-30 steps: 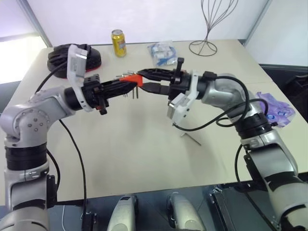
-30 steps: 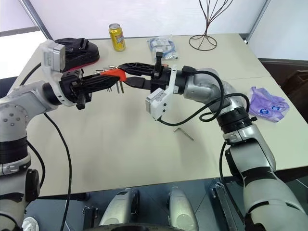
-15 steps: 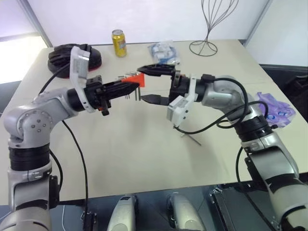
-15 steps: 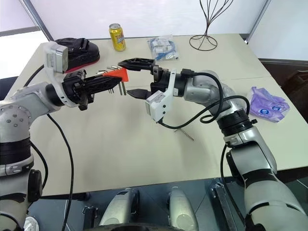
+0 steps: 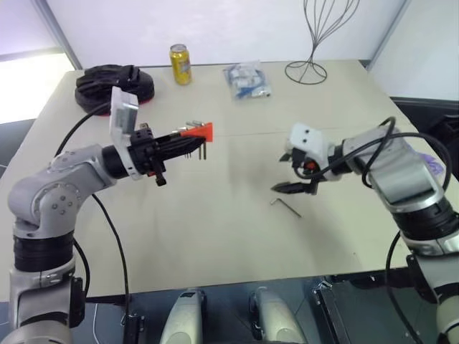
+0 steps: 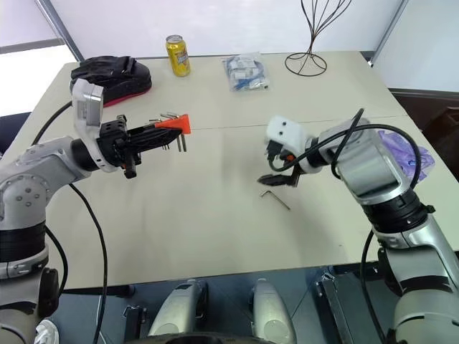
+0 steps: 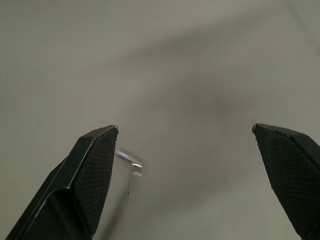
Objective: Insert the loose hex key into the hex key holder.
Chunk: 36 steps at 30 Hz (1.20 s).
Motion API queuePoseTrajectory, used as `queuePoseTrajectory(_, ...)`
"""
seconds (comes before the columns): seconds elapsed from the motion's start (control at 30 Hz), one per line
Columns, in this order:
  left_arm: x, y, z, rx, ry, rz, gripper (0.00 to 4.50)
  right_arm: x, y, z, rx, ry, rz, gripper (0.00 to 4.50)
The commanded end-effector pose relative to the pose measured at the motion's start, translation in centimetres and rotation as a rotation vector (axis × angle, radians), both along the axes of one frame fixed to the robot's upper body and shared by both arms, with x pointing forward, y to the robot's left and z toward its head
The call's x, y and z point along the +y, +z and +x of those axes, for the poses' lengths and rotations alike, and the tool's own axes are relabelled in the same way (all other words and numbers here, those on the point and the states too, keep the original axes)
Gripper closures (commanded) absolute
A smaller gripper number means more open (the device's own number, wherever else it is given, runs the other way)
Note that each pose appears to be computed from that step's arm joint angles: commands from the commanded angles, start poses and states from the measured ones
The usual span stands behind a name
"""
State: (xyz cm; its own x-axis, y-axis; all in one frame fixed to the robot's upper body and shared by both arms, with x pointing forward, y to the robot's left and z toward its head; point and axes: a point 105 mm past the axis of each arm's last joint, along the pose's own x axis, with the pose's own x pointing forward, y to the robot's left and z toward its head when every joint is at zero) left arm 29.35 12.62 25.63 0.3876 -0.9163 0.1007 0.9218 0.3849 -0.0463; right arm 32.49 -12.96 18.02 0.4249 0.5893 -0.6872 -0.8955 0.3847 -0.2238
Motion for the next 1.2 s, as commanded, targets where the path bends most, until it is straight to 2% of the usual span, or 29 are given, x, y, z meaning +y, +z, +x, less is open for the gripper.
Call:
queuePoseTrajectory(0.03,0.1,1.1,-0.4,-0.063,0.015,-0.001,4.50,0.4,-0.8,-1.8,0.088,-0.022,0.019,0.05)
queuePoseTrajectory(0.13,0.3,1.0,-0.4,-0.061,0.026,0.000,4.50,0.6,-2.3,-2.7,0.143,-0.055,0.023,0.05)
queuePoseTrajectory(0.23,0.3,1.0,-0.4,-0.059,0.034,-0.005,4.50,0.3,-3.6,-2.3,0.144,-0.118,0.016,0.05)
queuePoseTrajectory(0.6,0.2,0.8,-0.6,-0.051,0.046,-0.002,4.50,-1.3,-5.2,-1.2,0.069,-0.188,-0.035,0.05)
queuePoseTrajectory(0.8,0.2,0.6,-0.7,-0.053,0.050,0.013,4.50,-2.4,-7.2,-0.9,0.091,-0.246,-0.054,0.05)
queuePoseTrajectory(0.9,0.3,0.6,-0.6,-0.054,0.053,0.018,4.50,-2.7,-7.8,-0.9,0.095,-0.252,-0.058,0.98)
queuePoseTrajectory(0.97,0.3,0.6,-0.6,-0.054,0.055,0.020,4.50,-2.8,-8.0,-0.8,0.101,-0.258,-0.055,1.89)
queuePoseTrajectory(1.1,0.3,0.6,-0.5,-0.055,0.059,0.020,4.50,-2.8,-8.1,-0.6,0.096,-0.265,-0.054,4.08)
queuePoseTrajectory(1.13,0.3,0.6,-0.5,-0.056,0.060,0.020,4.50,-2.7,-8.1,-0.6,0.095,-0.265,-0.054,4.47)
queuePoseTrajectory(1.2,0.3,0.6,-0.5,-0.055,0.062,0.020,4.50,-2.6,-8.0,-0.6,0.093,-0.262,-0.051,4.47)
